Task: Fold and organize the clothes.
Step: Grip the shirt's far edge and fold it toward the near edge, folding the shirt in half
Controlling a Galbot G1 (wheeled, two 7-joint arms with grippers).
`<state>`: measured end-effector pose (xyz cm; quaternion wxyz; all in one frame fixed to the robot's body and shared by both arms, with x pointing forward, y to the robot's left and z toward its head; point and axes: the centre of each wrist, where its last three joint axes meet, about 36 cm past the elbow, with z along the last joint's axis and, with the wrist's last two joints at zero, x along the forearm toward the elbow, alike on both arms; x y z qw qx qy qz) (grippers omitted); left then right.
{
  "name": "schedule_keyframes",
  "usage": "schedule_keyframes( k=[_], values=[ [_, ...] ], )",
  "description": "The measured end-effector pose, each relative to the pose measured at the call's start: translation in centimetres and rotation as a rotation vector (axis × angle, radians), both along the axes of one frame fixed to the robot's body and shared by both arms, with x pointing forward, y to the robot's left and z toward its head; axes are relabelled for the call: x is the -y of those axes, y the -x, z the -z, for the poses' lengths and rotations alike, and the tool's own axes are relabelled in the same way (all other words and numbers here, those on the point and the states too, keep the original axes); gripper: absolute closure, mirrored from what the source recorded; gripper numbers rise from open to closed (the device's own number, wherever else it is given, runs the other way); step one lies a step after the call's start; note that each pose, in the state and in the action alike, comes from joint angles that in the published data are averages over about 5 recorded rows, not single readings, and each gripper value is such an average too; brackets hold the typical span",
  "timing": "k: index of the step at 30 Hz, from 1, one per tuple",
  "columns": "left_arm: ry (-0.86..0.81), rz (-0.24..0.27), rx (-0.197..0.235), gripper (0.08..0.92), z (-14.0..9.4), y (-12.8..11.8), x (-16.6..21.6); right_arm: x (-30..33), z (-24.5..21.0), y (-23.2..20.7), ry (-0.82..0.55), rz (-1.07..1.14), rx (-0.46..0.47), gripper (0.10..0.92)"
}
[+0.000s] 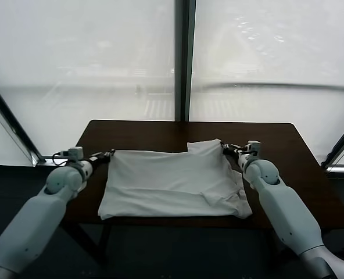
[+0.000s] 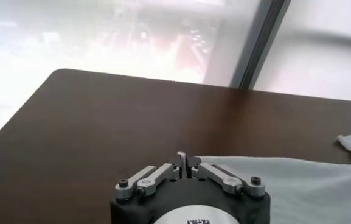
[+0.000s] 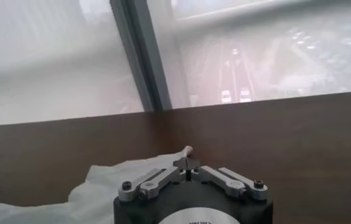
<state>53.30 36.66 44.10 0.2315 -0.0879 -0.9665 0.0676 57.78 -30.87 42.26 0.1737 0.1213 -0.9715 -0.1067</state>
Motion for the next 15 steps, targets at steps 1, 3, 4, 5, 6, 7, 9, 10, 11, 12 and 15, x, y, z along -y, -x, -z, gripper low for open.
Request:
schedule_keyframes(
  k=[1, 3, 4, 5, 6, 7, 9, 10, 11, 12, 15],
  values=[
    [0.000, 0.000, 0.004, 0.782, -0.1, 0.4, 0.0, 0.1, -0.1, 0.3, -0.003, -0.001, 0.003, 0.883],
    [-0.001, 0.003, 0.011, 0.782, -0.2, 1.1, -0.1, 0.2, -0.3, 1.0, -0.007, -0.003, 0.009, 0.883],
    [-0.002, 0.006, 0.013, 0.782, -0.2, 1.5, 0.0, 0.2, -0.4, 1.4, -0.009, -0.003, 0.011, 0.883],
    [-0.003, 0.009, 0.015, 0.782, -0.2, 1.9, 0.0, 0.3, -0.6, 1.7, -0.010, -0.003, 0.013, 0.883],
    [-0.003, 0.012, 0.017, 0.782, -0.3, 2.2, 0.1, 0.3, -0.7, 2.1, -0.011, -0.002, 0.015, 0.883],
    [-0.002, 0.014, 0.020, 0.782, -0.3, 2.6, 0.3, 0.3, -0.9, 2.6, -0.012, -0.002, 0.016, 0.883],
    [-0.001, 0.019, 0.025, 0.782, -0.5, 3.2, 0.5, 0.4, -1.3, 3.5, -0.013, -0.001, 0.017, 0.883],
    [-0.001, 0.020, 0.028, 0.782, -0.6, 3.6, 0.7, 0.4, -1.6, 3.9, -0.011, -0.002, 0.017, 0.883],
    [-0.001, 0.022, 0.030, 0.782, -0.7, 4.0, 0.7, 0.5, -1.8, 4.4, -0.009, -0.002, 0.017, 0.883],
    [-0.001, 0.024, 0.032, 0.782, -0.9, 4.3, 0.8, 0.5, -2.0, 4.9, -0.004, -0.003, 0.017, 0.883],
    [0.001, 0.031, 0.037, 0.782, -1.2, 5.5, 1.1, 0.8, -2.7, 6.4, 0.017, -0.007, 0.021, 0.883]
  ],
)
